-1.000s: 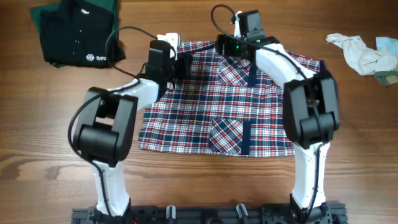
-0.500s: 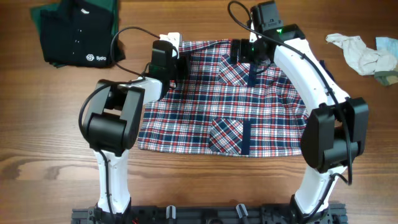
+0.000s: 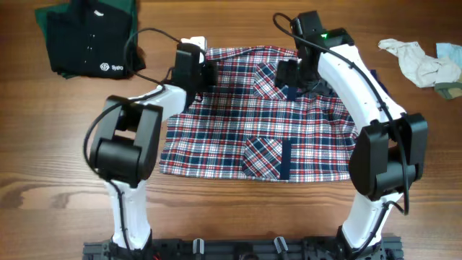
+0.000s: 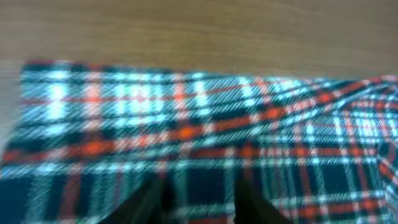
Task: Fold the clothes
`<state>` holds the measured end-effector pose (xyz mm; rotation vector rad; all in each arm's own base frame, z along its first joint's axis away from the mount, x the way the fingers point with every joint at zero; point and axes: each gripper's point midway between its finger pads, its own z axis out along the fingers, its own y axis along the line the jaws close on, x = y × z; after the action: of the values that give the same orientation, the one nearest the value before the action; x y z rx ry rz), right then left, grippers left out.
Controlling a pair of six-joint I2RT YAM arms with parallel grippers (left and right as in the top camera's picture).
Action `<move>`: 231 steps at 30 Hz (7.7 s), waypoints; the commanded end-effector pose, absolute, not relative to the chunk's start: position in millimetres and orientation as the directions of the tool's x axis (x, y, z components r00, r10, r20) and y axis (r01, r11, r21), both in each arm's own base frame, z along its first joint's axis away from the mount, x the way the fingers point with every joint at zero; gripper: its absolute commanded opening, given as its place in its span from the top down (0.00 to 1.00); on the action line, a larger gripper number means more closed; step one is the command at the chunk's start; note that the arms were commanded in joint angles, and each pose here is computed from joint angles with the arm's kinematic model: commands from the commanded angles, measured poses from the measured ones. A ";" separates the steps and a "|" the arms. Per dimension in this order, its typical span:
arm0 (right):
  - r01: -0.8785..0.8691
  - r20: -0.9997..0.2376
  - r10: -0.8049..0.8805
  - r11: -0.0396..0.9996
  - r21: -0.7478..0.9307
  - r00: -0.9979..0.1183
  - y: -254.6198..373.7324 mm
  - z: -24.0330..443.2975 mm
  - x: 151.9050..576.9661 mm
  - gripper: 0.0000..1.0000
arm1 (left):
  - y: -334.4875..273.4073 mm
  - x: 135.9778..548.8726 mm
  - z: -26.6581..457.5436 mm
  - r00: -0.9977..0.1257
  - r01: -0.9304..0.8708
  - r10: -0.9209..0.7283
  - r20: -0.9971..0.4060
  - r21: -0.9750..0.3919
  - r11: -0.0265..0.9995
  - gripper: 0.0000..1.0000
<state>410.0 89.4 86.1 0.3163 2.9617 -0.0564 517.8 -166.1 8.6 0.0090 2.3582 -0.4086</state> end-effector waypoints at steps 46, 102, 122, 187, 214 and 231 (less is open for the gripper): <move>0.289 -0.047 0.285 0.944 -0.160 -0.957 64.1 44.7 357.2 0.00 | -61.9 195.1 -46.1 -0.860 -0.381 -0.415 0.298 0.167 0.909 0.96; 0.247 -0.095 0.243 0.968 -0.035 -0.965 83.8 42.8 379.9 0.00 | -96.7 536.5 34.1 -0.635 -0.397 -0.708 -0.310 -0.655 0.643 0.62; 0.246 -0.101 0.243 0.969 -0.024 -0.965 85.6 42.8 382.2 0.00 | -107.3 530.4 68.2 -0.716 -0.213 -0.556 -0.422 -0.626 0.750 0.96; 0.262 -0.201 0.248 0.964 -0.050 -0.948 78.1 46.4 402.9 0.00 | -26.2 591.3 109.8 -0.497 -0.188 -0.178 -0.849 -0.095 0.978 0.50; 0.295 -0.047 0.294 0.909 -0.293 -0.955 -4.6 4.5 339.1 0.00 | -134.0 387.2 -37.7 -0.999 -0.052 -0.054 -0.006 -0.196 0.979 0.95; 0.546 -0.164 0.529 0.834 -0.081 -0.832 -68.6 69.5 360.8 0.00 | -51.8 388.6 -63.8 -0.962 -0.273 -0.272 0.031 -0.021 0.962 0.93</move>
<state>346.6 -49.7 30.0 0.8060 3.0104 -0.2332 411.9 -126.2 -5.0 -0.2462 3.0295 -0.4208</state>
